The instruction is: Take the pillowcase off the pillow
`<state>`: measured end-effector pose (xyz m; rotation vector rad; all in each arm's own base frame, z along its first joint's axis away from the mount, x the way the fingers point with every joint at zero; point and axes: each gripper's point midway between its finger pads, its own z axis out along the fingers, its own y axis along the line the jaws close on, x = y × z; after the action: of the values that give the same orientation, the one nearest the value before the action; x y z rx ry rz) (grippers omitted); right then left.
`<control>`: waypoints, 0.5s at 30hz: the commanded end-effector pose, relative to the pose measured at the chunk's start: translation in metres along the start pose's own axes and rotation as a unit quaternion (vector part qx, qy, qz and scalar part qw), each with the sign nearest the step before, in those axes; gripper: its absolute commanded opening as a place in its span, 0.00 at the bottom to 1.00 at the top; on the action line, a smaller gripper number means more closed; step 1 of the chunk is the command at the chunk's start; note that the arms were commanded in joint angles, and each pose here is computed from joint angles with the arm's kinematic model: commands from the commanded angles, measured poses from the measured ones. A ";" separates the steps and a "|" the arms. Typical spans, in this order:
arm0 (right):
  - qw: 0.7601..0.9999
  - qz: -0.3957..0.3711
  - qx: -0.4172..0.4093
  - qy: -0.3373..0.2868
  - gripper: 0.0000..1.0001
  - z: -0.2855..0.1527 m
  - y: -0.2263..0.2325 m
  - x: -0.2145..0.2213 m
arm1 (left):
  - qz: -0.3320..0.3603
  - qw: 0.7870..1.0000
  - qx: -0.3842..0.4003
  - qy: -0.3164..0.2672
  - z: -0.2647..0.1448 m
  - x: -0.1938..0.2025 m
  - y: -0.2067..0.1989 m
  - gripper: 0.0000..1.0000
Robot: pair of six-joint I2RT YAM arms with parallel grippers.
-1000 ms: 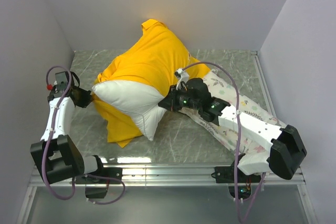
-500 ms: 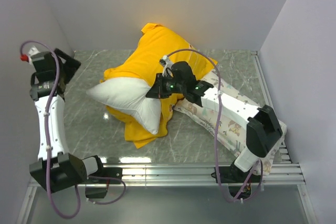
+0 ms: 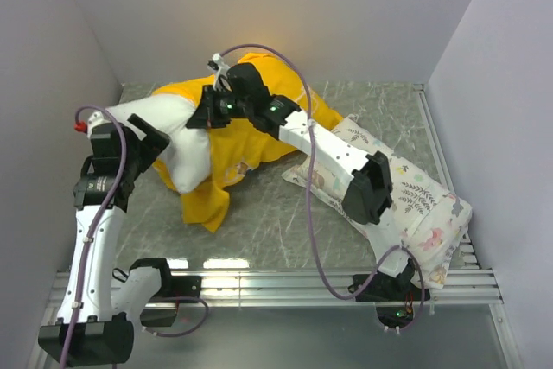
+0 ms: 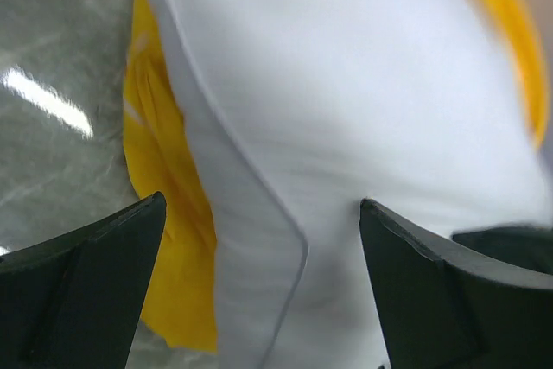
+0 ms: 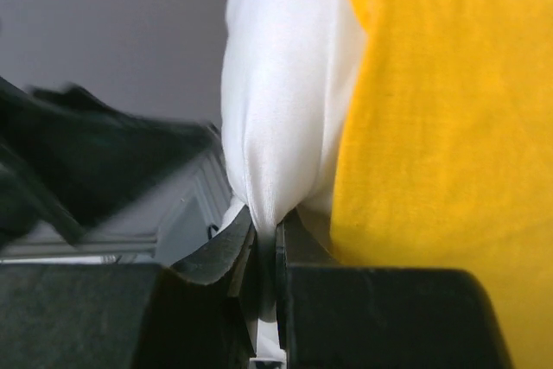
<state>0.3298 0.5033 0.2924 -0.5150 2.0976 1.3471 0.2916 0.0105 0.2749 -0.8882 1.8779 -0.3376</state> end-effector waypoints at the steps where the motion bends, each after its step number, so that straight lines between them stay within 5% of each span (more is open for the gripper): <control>1: 0.997 -0.004 -0.067 -0.036 0.00 0.002 0.053 -0.034 | -0.014 1.000 -0.003 0.001 -0.003 0.017 0.002 0.99; 11: 0.993 0.025 -0.109 -0.022 0.00 0.031 0.057 -0.013 | -0.039 0.998 0.017 0.048 0.025 0.076 0.025 0.98; 14: 0.993 0.023 -0.115 -0.020 0.00 0.029 0.062 -0.010 | -0.050 0.997 0.006 0.061 0.038 0.086 0.031 0.79; 15: 0.994 0.023 -0.109 -0.018 0.00 0.030 0.059 -0.007 | -0.053 0.997 0.003 0.061 0.041 0.087 0.032 0.52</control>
<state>0.3189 0.5452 0.2592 -0.4852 2.1912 1.4638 0.2846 -0.0115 0.1900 -0.9994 1.9186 -0.4144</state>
